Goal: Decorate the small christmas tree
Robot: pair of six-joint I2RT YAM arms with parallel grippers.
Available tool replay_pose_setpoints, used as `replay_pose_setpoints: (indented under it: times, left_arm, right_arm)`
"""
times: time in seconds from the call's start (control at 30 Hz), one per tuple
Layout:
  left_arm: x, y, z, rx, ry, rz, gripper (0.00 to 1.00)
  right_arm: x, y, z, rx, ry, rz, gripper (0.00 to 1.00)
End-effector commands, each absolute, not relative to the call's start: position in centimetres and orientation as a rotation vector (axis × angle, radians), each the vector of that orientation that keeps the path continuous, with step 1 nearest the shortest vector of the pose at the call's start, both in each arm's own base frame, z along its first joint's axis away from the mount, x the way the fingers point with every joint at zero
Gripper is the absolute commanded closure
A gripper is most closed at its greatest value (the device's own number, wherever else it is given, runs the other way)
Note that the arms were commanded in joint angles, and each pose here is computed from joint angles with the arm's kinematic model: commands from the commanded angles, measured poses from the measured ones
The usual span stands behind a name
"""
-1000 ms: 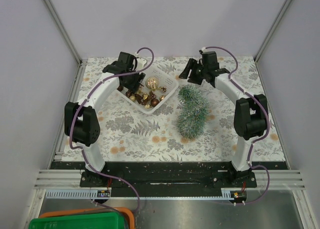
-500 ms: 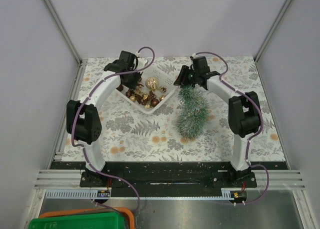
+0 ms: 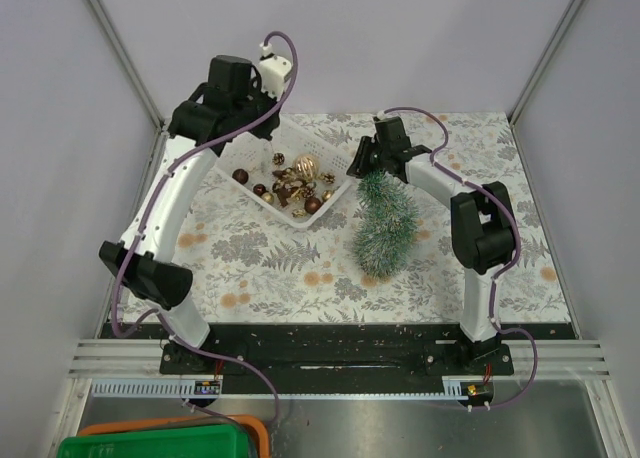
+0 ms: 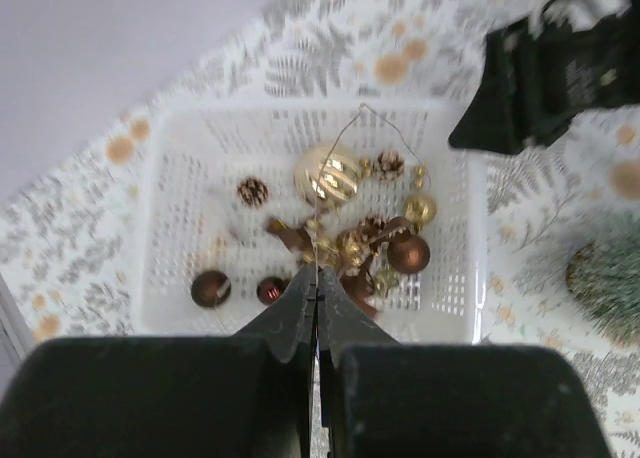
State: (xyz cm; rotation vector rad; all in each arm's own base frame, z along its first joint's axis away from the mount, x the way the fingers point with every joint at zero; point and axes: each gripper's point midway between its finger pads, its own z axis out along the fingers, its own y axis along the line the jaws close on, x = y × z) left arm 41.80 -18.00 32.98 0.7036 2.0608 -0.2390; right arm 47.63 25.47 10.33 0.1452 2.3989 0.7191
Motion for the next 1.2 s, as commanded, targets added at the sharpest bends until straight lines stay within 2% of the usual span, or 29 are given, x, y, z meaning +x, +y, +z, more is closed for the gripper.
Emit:
replay_pose_setpoints:
  times: [0.0, 0.13, 0.23, 0.37, 0.43, 0.67, 0.83, 0.97, 1.17]
  left_arm:
    - [38.9, -18.4, 40.2, 0.702, 1.903, -0.271, 1.00]
    - [36.9, -18.5, 44.0, 0.704, 1.798, -0.264, 1.00]
    - [35.5, -18.8, 46.0, 0.710, 1.734, -0.276, 0.98]
    - [34.9, -19.1, 47.1, 0.723, 1.686, -0.255, 0.98]
    - [34.7, -19.2, 47.5, 0.725, 1.674, -0.248, 0.98]
    - [35.3, -18.7, 49.7, 0.691, 1.597, -0.187, 0.98]
    - [36.1, -18.8, 49.9, 0.675, 1.585, -0.165, 0.99]
    - [36.9, -19.2, 49.9, 0.669, 1.572, -0.162, 0.99]
    - [38.7, -19.2, 49.5, 0.629, 1.584, -0.122, 1.00]
  right_arm:
    - [47.8, 22.1, 10.0, 0.165, 2.388, 0.502, 0.62]
    - [48.1, 20.4, 10.1, 0.194, 2.386, 0.471, 0.62]
    - [48.3, 20.1, 11.2, 0.195, 2.366, 0.491, 0.54]
    - [48.4, 20.3, 14.2, 0.155, 2.308, 0.518, 0.37]
    - [48.4, 20.1, 16.3, 0.136, 2.264, 0.521, 0.34]
    - [48.2, 19.5, 25.8, 0.029, 2.060, 0.526, 0.27]
    - [45.8, 21.8, 32.7, -0.176, 1.895, 0.698, 0.22]
    - [43.1, 23.9, 35.2, -0.348, 1.801, 0.851, 0.21]
    - [40.3, 25.7, 35.2, -0.519, 1.723, 0.988, 0.21]
